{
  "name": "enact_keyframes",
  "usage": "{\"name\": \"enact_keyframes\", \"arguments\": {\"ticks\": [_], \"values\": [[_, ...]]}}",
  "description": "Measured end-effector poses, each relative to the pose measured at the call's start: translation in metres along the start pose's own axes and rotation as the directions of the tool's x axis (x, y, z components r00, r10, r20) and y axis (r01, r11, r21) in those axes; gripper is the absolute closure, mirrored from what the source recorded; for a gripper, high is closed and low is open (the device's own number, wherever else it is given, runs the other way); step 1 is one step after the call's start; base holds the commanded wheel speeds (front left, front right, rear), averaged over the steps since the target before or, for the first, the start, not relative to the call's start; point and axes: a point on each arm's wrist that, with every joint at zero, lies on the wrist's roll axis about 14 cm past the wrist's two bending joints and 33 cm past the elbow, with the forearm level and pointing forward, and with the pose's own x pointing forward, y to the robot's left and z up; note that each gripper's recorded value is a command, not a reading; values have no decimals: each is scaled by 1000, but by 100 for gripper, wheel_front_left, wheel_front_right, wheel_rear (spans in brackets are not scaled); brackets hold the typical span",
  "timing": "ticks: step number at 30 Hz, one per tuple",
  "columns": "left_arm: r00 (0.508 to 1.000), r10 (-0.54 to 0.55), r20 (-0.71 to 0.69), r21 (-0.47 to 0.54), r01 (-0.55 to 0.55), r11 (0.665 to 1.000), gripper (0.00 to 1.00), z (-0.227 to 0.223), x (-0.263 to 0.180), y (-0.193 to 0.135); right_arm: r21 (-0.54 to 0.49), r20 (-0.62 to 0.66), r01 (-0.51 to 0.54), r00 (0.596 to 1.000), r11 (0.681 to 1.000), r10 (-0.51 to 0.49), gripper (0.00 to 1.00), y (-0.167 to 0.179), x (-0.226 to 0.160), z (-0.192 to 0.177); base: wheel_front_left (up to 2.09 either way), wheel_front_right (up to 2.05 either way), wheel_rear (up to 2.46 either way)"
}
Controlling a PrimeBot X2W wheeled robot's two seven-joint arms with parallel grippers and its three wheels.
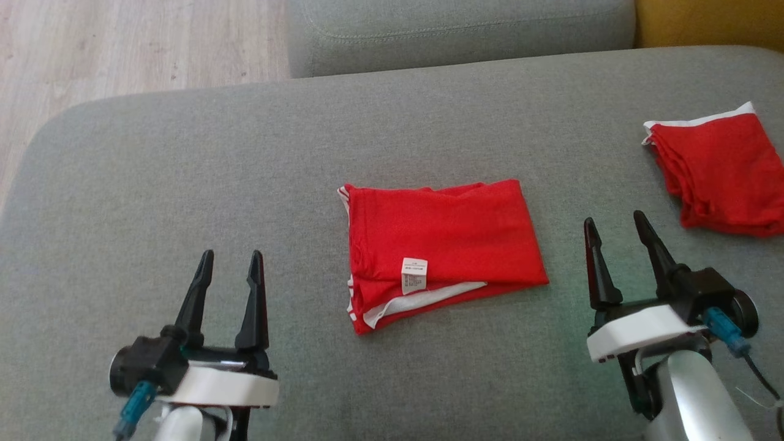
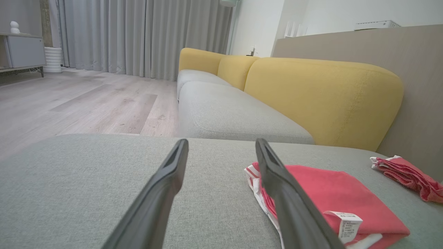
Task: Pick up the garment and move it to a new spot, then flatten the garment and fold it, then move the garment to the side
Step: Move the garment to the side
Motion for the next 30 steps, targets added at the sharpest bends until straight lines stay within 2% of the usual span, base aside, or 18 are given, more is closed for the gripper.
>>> {"name": "enact_keyframes", "arguments": {"ticks": [7, 13, 16, 20, 26, 27, 28, 29, 30], "values": [[1000, 11, -3, 0, -11, 1000, 0, -1, 2, 4, -2, -30, -31, 999, 1000, 30, 0, 9, 9, -8, 0, 0, 0], [999, 34, -11, 1, -34, 999, 0, -4, 5, 14, 15, -186, -89, 978, 996, 90, 0, 28, 31, -38, 0, 0, 0], [999, 43, -26, 1, -43, 999, 0, -9, 5, 17, 35, -269, -96, 958, 995, 102, 0, 33, 40, -57, 0, 0, 0], [997, 69, -29, 6, -69, 998, 0, -10, 5, 27, 57, -402, -104, 908, 993, 118, 0, 39, 46, -89, 0, 0, 0], [994, 103, -40, 12, -103, 995, 0, -13, 1, 38, 81, -505, -149, 846, 986, 169, 0, 58, 49, -115, 0, 0, 0], [994, 106, -41, 12, -105, 994, 0, -13, 0, 39, 77, -511, -159, 841, 984, 175, 29, 60, 51, -115, 0, 0, 0], [993, 107, -43, 12, -107, 994, 0, -13, 0, 39, 73, -511, -164, 841, 984, 178, 88, 60, 53, -114, 0, 0, 0], [993, 108, -43, 12, -107, 994, 0, -13, -1, 39, 69, -512, -170, 840, 983, 181, 100, 61, 55, -113, 0, 0, 0], [993, 107, -42, 12, -106, 994, 0, -13, -1, 39, 62, -512, -176, 839, 982, 183, 100, 62, 55, -113, 0, 0, 0]]}}
